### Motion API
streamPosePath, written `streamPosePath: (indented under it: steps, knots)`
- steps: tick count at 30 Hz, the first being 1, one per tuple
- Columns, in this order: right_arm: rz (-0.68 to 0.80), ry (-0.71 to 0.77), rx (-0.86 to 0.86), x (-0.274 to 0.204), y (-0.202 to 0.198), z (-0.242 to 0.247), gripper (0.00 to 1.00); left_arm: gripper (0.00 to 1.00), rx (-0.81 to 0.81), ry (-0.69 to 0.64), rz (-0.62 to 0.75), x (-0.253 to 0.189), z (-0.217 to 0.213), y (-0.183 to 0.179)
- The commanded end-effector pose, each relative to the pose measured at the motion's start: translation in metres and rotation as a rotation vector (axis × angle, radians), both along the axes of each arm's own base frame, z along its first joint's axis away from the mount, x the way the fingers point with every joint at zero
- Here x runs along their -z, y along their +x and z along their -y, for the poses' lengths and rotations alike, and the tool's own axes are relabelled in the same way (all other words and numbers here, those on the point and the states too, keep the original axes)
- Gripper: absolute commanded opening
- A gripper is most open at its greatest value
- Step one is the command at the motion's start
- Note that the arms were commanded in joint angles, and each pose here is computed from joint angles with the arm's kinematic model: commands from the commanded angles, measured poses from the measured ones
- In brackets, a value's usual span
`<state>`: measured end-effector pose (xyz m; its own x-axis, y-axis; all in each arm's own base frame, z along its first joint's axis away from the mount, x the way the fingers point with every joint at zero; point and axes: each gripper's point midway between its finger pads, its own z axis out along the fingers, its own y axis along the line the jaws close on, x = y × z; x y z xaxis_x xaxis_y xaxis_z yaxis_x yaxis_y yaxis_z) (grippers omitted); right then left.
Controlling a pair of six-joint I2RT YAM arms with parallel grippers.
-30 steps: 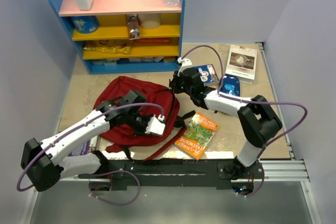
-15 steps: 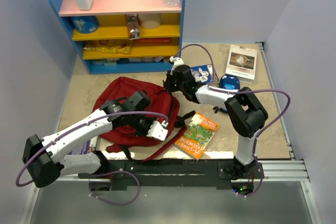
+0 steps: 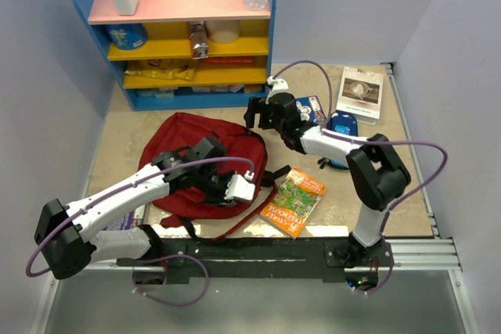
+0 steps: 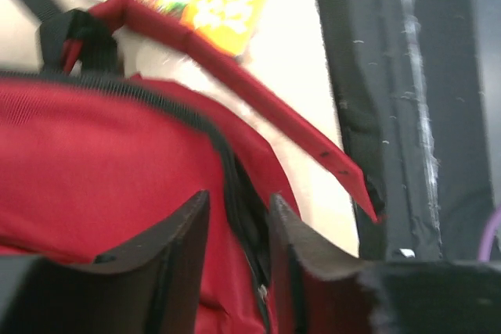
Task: Pack the student bag
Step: Unzip the student bag at the center of the board.
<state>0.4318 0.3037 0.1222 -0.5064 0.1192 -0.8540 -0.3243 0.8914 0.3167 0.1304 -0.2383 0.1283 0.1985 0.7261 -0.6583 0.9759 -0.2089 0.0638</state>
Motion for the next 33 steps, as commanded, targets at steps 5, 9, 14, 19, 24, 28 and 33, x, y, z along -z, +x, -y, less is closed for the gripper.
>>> streamPosePath:
  steps: [5,9,14,19,24,28,33]
  knots:
    - [0.040,0.118,0.071,-0.045,-0.033,0.031,0.99,0.57,-0.220,0.023,0.023,0.004,-0.006,0.031]
    - [-0.055,0.203,0.082,-0.033,-0.049,0.045,0.99,0.55,-0.264,0.079,-0.001,0.016,-0.011,0.038]
    - [-0.134,0.277,0.025,-0.022,-0.072,0.053,0.99,0.40,-0.298,0.083,0.024,0.023,-0.009,0.049]
    - [-0.104,0.292,0.017,-0.030,-0.092,0.064,0.99,0.12,-0.326,0.061,0.067,0.020,-0.006,0.059]
    - [-0.100,0.287,0.009,-0.035,-0.109,0.073,0.92,0.00,-0.379,0.025,0.120,0.010,-0.003,0.074]
    - [-0.113,0.310,0.003,-0.035,-0.123,0.077,0.80,0.00,-0.546,-0.017,0.228,-0.017,-0.017,0.115]
    - [-0.096,0.417,-0.047,-0.056,-0.135,0.067,0.62,0.00,-0.693,-0.066,0.275,-0.040,-0.037,0.136]
